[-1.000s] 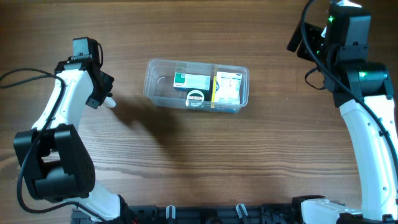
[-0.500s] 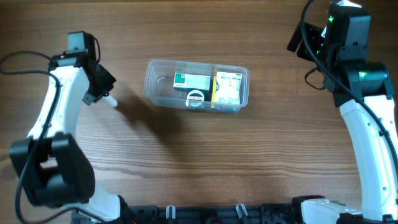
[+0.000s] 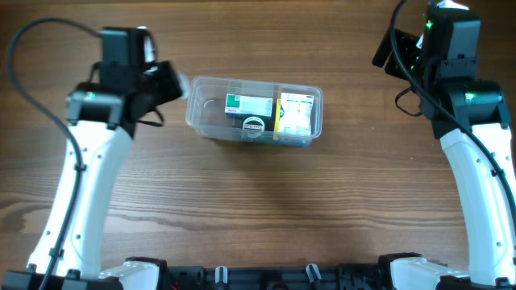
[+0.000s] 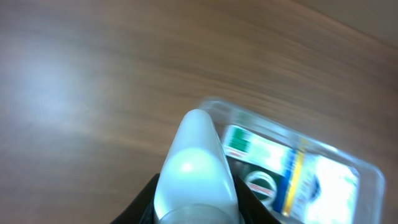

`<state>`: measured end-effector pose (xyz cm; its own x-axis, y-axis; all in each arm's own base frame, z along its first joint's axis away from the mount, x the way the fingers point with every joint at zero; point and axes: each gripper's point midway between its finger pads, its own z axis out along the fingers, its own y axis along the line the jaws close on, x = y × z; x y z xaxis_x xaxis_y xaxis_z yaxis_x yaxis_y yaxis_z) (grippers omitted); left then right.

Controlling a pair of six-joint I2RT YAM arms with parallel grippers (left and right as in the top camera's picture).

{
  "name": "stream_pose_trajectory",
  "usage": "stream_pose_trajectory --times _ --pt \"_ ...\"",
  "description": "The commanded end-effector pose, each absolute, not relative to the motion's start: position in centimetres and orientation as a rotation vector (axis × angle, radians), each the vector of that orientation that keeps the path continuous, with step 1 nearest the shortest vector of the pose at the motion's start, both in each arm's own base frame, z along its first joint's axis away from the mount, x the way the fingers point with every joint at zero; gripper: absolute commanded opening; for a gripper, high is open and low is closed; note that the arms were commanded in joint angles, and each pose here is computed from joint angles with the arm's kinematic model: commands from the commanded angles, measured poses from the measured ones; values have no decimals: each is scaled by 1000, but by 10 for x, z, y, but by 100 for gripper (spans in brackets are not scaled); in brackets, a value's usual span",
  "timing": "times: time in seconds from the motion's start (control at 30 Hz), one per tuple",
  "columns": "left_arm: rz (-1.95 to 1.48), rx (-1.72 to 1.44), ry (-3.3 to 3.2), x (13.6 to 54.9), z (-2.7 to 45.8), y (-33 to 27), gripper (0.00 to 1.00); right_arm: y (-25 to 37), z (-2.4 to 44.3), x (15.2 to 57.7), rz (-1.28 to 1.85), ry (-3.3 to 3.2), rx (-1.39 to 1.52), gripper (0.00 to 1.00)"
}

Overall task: Pack container
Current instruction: 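Carry the Calamol bottle with left gripper over the container's left end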

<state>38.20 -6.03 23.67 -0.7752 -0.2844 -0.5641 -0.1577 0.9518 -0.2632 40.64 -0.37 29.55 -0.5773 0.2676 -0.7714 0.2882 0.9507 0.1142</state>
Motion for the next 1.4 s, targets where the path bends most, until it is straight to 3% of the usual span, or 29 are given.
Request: stream_pose_trajectory --times 0.0,0.43,0.7,1.0,1.37 --pt "-237 -44 2406 381 258 -102 21 -5 293 407 -35 2215 409 100" --pt "-37 123 2488 397 208 -126 18 -5 293 407 -35 2216 409 100" --pt "0 191 2540 400 186 -127 25 -5 293 407 -35 2216 409 100" --pt "-95 159 2629 392 174 -118 15 -5 293 407 -35 2216 409 100" --pt "-115 138 2687 396 153 -113 11 -5 293 407 -35 2216 409 100"
